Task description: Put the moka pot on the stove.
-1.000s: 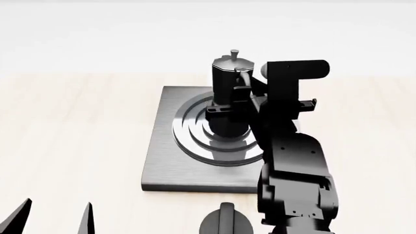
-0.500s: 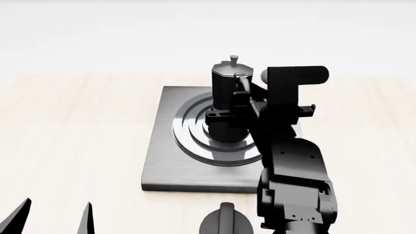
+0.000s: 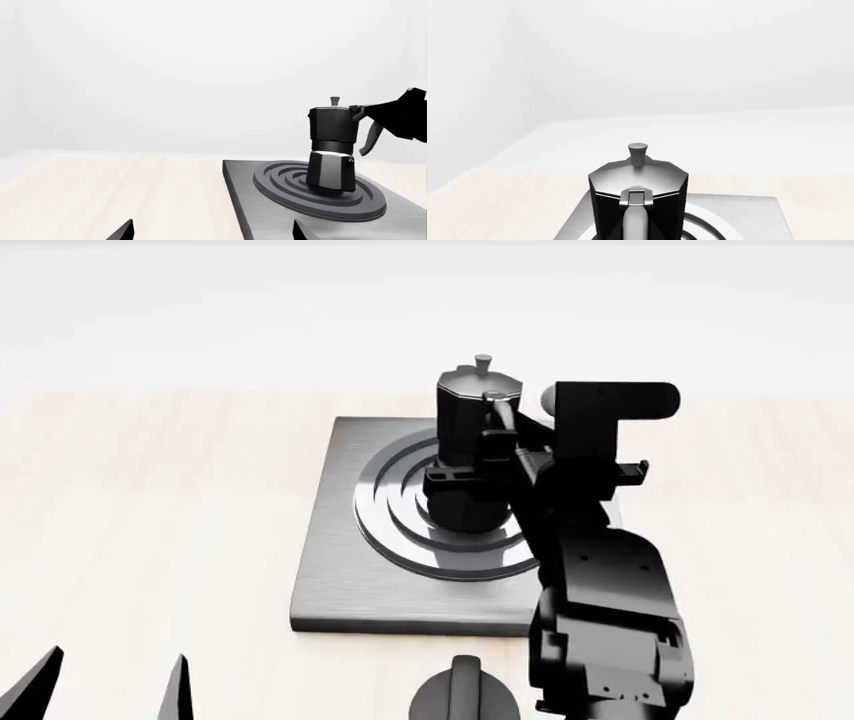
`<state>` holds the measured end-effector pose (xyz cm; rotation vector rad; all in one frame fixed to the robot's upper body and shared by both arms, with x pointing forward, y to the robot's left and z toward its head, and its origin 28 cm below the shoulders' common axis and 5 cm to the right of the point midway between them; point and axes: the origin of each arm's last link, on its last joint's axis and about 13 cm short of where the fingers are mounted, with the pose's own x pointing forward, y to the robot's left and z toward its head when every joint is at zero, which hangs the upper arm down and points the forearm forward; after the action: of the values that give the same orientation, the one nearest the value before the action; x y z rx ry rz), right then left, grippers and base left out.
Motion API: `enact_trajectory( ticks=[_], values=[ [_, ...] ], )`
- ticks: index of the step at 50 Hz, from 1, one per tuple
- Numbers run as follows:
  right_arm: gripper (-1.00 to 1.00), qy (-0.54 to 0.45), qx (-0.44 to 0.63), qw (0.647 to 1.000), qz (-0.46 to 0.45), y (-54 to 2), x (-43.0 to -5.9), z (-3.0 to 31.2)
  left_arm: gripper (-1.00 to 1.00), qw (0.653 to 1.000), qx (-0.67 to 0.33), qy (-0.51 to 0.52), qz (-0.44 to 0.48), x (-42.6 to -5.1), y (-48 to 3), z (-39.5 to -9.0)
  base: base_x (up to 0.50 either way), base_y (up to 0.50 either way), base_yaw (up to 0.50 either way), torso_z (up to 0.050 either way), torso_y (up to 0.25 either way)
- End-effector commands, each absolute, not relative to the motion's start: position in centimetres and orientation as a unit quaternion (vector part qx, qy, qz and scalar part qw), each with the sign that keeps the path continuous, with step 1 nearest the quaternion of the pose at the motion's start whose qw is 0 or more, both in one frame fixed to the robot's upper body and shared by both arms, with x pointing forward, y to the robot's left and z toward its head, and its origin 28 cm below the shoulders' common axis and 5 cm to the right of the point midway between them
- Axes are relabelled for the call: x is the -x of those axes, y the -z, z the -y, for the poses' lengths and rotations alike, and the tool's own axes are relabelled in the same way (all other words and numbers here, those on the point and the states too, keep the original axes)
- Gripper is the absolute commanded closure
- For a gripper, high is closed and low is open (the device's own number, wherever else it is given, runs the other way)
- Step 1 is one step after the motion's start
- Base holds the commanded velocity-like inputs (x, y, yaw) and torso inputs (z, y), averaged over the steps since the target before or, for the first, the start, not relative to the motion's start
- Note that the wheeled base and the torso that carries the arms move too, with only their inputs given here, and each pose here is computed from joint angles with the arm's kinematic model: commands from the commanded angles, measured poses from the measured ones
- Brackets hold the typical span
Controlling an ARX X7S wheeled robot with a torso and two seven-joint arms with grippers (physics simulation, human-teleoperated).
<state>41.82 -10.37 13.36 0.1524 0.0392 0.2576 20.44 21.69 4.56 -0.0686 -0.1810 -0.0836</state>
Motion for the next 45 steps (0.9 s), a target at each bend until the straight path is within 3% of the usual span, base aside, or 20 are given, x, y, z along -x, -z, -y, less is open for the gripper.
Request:
enact_trajectory(
  ticks=[1, 29, 45],
  values=[
    [-1.00, -0.146, -0.061, 0.985, -0.065, -11.1, -41.0, 9.9, -1.00, 0.994, 0.034, 0.042, 0.090, -20.4, -4.5, -21.7, 0.00, 0.00, 0.00, 0.000, 0.000],
    [-1.00, -0.112, -0.003, 0.991, -0.072, -8.3, -39.8, 10.2, -1.00, 0.994, 0.034, 0.045, 0.091, -20.5, -4.6, -21.6, 0.00, 0.00, 0.00, 0.000, 0.000],
    [-1.00, -0.157, -0.015, 0.986, -0.043, -8.5, -39.8, 10.3, -1.00, 0.994, 0.034, 0.046, 0.092, -20.4, -4.7, -21.6, 0.00, 0.00, 0.00, 0.000, 0.000]
  ],
)
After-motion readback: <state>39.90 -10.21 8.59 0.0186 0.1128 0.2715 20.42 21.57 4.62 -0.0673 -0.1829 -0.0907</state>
